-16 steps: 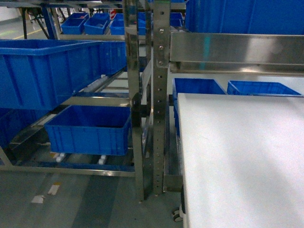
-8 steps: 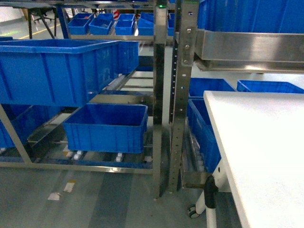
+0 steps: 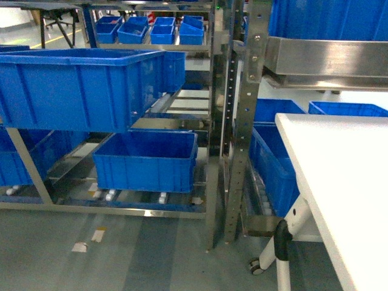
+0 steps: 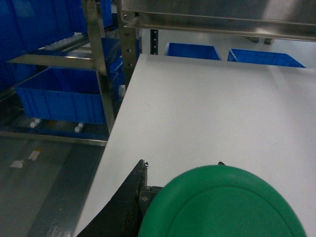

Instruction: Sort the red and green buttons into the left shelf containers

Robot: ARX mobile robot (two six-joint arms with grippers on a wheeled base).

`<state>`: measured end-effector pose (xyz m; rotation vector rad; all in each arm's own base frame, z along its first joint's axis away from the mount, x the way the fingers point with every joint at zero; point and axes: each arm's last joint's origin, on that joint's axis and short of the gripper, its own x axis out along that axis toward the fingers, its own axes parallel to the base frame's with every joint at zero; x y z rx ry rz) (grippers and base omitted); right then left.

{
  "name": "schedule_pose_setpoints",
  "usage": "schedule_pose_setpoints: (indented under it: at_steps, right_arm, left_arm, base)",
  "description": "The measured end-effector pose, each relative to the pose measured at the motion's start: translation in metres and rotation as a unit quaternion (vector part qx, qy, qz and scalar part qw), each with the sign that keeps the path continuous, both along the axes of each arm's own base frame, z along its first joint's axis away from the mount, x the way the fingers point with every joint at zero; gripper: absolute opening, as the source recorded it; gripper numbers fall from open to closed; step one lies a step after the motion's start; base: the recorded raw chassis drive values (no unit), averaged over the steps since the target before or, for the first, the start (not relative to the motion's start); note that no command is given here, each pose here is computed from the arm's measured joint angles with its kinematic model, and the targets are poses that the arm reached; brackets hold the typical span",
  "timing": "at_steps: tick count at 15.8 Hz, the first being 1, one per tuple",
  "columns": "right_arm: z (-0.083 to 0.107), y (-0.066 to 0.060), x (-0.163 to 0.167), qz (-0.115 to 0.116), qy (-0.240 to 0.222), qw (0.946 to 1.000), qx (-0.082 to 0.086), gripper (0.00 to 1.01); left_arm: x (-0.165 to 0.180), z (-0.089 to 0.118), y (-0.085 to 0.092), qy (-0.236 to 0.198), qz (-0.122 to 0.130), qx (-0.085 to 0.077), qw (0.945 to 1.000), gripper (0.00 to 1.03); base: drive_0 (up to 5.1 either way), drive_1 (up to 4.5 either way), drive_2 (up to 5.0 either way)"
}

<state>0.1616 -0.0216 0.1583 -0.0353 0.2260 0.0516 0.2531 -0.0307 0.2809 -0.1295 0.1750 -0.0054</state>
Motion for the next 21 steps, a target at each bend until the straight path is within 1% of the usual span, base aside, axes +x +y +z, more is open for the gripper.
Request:
schedule_pose_setpoints:
  at_steps: [12, 17, 21]
  right_arm:
    - [0.0001, 0.0000, 0.0000, 0.000, -0.001, 1.0000, 0.000, 0.35]
    - [0.0002, 0.0000, 0.0000, 0.000, -0.001, 1.0000, 0.000, 0.35]
    - [0.0002, 0.0000, 0.0000, 0.000, -0.001, 1.0000, 0.000, 0.35]
  left_arm:
    - [0.0001, 0.0003, 0.0000, -0.002, 0.000, 0.000, 1.0000, 0.26]
    - [0.0001, 0.0004, 0.0000, -0.002, 0.000, 0.000, 1.0000, 0.26]
    - [-0.0001, 0.0001, 0.0000, 0.000, 0.000, 0.000, 1.0000, 0.26]
  base:
    - [-4.8, 1.11, 3.5]
    - [-5.0, 2.41, 2.4]
    - [-4.1, 4.46, -0.2]
